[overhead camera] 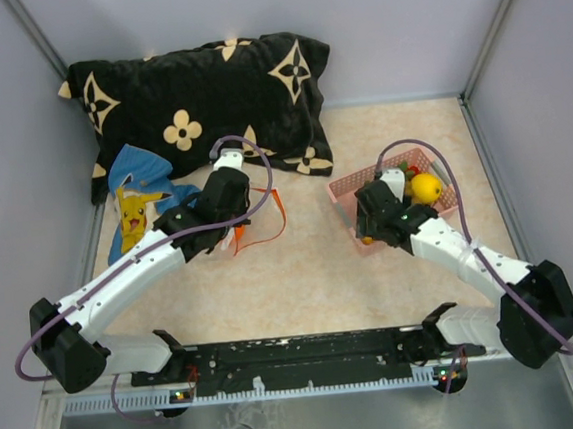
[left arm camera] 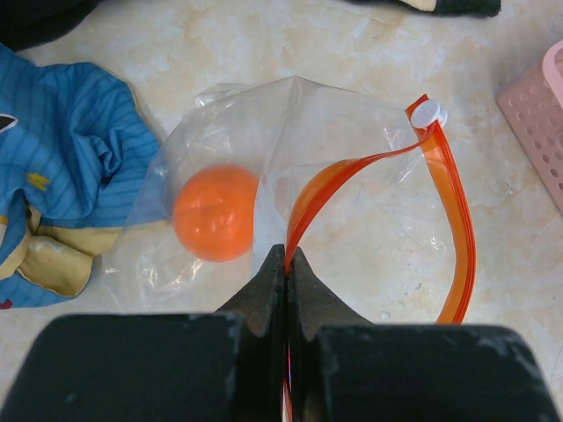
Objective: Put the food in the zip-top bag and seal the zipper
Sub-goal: Pick up the fake fruit from the bin.
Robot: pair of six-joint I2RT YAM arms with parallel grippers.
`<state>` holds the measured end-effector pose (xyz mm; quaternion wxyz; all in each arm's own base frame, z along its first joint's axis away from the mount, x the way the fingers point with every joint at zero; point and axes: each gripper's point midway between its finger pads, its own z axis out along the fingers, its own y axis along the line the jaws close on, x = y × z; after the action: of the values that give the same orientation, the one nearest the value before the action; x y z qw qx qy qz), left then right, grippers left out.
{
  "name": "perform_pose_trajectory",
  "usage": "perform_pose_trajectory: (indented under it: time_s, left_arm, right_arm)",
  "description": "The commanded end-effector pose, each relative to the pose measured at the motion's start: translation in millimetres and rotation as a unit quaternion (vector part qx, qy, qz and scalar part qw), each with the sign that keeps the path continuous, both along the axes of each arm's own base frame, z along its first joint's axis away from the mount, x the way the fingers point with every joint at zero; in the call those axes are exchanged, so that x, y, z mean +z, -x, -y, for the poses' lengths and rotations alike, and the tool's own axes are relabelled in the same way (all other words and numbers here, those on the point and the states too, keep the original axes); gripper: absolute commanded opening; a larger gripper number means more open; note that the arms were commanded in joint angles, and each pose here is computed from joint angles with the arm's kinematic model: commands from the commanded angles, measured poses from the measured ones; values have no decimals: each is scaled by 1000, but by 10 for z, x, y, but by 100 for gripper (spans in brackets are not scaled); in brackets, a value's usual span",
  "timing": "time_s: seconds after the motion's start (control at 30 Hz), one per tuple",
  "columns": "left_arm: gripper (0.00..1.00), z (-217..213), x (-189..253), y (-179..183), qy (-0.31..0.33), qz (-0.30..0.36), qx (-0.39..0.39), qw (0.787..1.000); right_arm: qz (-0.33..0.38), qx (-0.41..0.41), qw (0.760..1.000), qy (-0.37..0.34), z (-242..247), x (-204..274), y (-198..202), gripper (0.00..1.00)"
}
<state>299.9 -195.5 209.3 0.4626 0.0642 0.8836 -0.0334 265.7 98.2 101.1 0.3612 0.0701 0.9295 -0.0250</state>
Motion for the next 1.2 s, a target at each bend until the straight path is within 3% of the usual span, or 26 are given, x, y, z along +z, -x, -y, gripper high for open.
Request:
perform_pose_trajectory:
  time_s: [0.0, 0.37, 0.73, 1.17]
  left_arm:
    - [0, -19, 0, 3, 0, 1, -1, 1000]
    - [0, -25, -23, 4, -6, -1, -1, 1000]
    - [0, -26, -41, 5, -8, -4, -1, 1000]
    - [0, 8, -21, -5, -1, -3, -5, 1000]
  right_arm:
    - [9, -8, 1000, -14, -33, -71, -157, 70]
    - [-34, 24, 999, -18, -171, -375, -195, 83]
    - [-44, 32, 998, -28, -190, -506, -230, 86]
    - [0, 57, 997, -58, -250, -65, -226, 64]
